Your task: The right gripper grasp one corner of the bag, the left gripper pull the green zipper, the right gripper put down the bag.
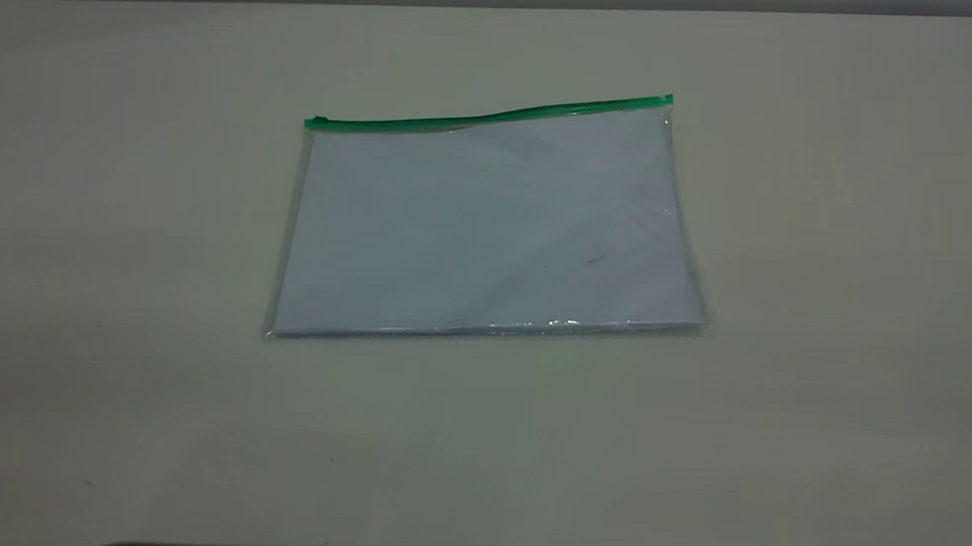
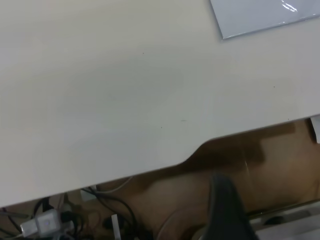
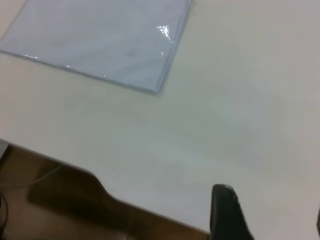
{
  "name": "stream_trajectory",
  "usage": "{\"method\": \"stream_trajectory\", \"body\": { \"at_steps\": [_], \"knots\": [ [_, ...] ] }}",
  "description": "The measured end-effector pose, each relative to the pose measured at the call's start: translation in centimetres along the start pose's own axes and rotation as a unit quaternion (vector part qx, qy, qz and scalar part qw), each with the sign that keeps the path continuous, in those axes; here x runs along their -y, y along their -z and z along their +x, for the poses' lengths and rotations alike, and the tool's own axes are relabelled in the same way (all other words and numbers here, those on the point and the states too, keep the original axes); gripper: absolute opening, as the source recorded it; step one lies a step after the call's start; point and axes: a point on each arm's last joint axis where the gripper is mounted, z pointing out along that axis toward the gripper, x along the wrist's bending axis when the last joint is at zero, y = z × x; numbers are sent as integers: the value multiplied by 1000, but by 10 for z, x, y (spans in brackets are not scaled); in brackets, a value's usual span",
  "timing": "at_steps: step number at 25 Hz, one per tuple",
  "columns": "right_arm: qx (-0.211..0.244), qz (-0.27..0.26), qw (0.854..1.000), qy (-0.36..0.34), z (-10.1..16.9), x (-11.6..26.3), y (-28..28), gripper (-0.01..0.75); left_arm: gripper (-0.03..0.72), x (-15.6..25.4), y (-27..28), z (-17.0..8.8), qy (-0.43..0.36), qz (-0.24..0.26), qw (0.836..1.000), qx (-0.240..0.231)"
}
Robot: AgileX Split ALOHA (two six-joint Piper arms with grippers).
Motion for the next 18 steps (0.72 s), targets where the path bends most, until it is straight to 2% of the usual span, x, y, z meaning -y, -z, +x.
{"method": "stream_trajectory", "body": {
  "at_steps": [5,7,12,18],
  "knots": [
    [90,-36,993,-66,1,5,7,466,511,7,7,-1,29,-41,998,-29],
    [110,-55,990,-75,3,8,11,466,511,12,10,-2,47,-63,996,-50],
    [115,-61,988,-78,4,10,12,466,511,24,18,-7,63,-118,988,-81],
    [115,-61,988,-78,4,10,12,466,511,24,18,-8,66,-119,987,-83]
  ]
}}
